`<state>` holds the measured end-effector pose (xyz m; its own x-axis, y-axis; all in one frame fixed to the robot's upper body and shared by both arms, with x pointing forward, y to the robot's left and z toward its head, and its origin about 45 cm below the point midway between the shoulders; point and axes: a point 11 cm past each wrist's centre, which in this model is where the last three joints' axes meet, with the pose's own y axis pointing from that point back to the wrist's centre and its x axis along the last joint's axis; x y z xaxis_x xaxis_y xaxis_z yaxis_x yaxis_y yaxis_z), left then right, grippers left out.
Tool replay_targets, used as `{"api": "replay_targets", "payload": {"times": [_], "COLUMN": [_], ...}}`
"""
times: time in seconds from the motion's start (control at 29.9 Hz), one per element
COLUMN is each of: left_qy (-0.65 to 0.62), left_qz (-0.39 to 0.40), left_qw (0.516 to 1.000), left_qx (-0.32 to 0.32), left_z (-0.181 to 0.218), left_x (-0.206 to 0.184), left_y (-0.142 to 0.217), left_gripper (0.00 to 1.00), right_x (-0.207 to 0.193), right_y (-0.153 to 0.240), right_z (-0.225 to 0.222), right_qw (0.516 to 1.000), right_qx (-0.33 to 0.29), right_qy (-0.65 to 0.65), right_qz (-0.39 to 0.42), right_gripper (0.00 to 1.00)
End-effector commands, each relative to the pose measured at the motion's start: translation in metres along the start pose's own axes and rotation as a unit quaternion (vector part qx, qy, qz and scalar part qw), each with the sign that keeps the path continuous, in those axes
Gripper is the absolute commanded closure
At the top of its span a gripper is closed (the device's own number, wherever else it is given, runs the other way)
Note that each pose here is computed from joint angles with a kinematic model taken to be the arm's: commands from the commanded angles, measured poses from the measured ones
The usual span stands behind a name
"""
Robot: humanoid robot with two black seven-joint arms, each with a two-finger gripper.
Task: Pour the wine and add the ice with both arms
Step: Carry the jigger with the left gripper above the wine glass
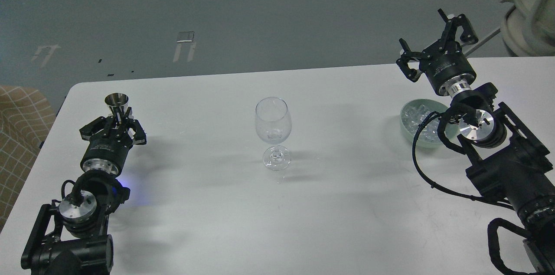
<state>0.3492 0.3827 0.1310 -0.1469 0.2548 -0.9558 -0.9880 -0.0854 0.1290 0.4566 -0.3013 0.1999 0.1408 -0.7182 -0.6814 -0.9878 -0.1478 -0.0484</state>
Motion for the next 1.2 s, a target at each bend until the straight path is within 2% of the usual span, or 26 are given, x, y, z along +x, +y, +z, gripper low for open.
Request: {"api": "replay_targets", "payload": {"times": [0.0, 0.4, 0.64, 0.9, 1.17], "left_qy": [0.003, 0.003, -0.007, -0.025, -0.032], "left_qz": [-0.014, -0.055, -0.073, -0.091, -0.088], "left_qw": [1.000, 0.998, 0.995, 0.988, 0.984], "left_qx": [0.004, 0.034, 0.074, 0.122, 0.154], "left_z": [-0.007, -0.022, -0.041, -0.073, -0.093], "left_x": [-0.015, -0.073, -0.111, -0.134, -0.133], "left_y": [0.001, 0.019, 0.024, 0.035, 0.050], "left_gripper": [0.90, 0.92, 0.92, 0.92, 0.92], "right_x": [0.000, 0.005, 0.007, 0.007, 0.012], "right_y": [0.000, 0.003, 0.005, 0.005, 0.009], "right_z": [0.000, -0.001, 0.001, 0.001, 0.004], "right_qw": [1.000, 1.000, 1.000, 1.000, 1.000], "right_qx": [0.000, 0.000, -0.002, -0.002, -0.004], "right_qy": [-0.001, 0.002, 0.000, 0.000, 0.000], "right_qz": [0.000, 0.005, 0.007, 0.006, 0.012], "right_gripper": [0.00, 0.00, 0.00, 0.00, 0.00]}}
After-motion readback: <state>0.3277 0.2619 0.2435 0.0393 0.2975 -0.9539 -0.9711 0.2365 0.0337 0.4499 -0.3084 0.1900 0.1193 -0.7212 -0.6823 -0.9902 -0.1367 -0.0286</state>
